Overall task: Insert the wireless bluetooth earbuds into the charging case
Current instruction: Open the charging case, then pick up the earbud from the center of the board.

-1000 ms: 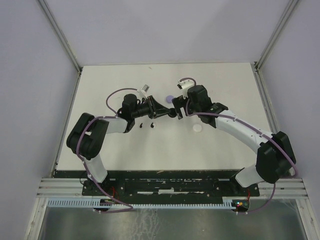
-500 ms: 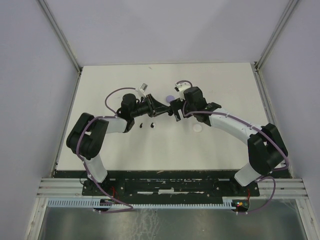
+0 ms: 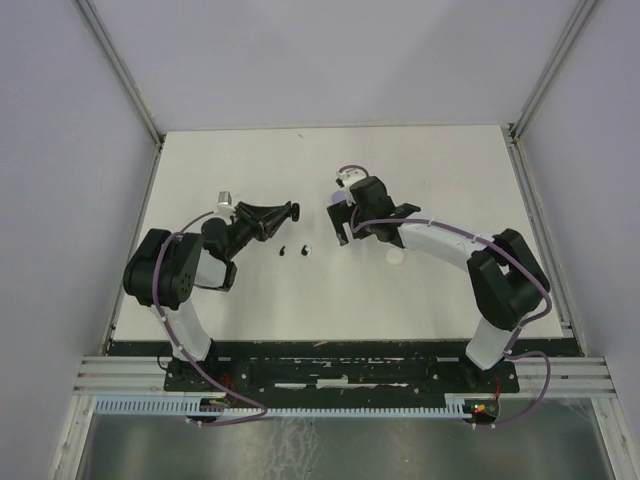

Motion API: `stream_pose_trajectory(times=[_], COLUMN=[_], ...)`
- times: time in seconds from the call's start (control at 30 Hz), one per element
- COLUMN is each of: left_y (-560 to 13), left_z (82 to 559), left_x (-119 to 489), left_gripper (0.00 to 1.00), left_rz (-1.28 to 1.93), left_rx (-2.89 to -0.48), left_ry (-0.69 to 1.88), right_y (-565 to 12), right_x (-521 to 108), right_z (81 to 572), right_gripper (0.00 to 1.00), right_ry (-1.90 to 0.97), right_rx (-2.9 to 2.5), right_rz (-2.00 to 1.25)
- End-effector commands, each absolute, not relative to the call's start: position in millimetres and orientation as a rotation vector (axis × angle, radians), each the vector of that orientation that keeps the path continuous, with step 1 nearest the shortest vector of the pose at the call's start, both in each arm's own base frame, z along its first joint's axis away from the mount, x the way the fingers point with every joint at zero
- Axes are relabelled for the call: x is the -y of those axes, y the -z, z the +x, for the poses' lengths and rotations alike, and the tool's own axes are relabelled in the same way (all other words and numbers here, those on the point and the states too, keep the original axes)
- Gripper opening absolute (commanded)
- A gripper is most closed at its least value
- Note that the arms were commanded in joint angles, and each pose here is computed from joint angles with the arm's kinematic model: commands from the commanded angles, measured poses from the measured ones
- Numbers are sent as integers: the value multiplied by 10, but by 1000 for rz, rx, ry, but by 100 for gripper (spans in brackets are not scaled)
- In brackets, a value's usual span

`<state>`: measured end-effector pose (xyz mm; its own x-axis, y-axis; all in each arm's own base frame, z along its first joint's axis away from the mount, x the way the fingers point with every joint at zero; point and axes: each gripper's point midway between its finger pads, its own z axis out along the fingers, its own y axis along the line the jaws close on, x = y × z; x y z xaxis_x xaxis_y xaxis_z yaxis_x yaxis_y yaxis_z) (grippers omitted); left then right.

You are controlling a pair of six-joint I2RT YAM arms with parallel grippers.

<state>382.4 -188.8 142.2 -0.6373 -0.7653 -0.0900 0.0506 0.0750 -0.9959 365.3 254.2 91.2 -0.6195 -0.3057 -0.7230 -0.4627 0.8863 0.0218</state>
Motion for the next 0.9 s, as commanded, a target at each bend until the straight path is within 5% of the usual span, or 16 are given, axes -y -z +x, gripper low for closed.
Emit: stream_pose_trajectory(times=[0.0,0.37,0.7,0.87], left_y=[-1770,-1689,-1679,-1667], left_z=[3802,3649,3605,3599], left_x=[1591,971,819,782], left_gripper=[3,3,3,3], left_rz=[-776,-948,-967,-972], left_rx=[-1486,-1378,-1356,-1351], left_ry=[1680,1541,1535,1540], right_y=[-1117,-986,-779,-669], right_x=[-3166,-3995,-4167,-4188], right_z=[3650,3464,3427,3424], right_gripper=[95,81,42,42], right_ry=[-377,-449,-394,-387], right_rx=[-2200,-2161,-2187,-2206], right_rz=[-640,-838,-893,-908])
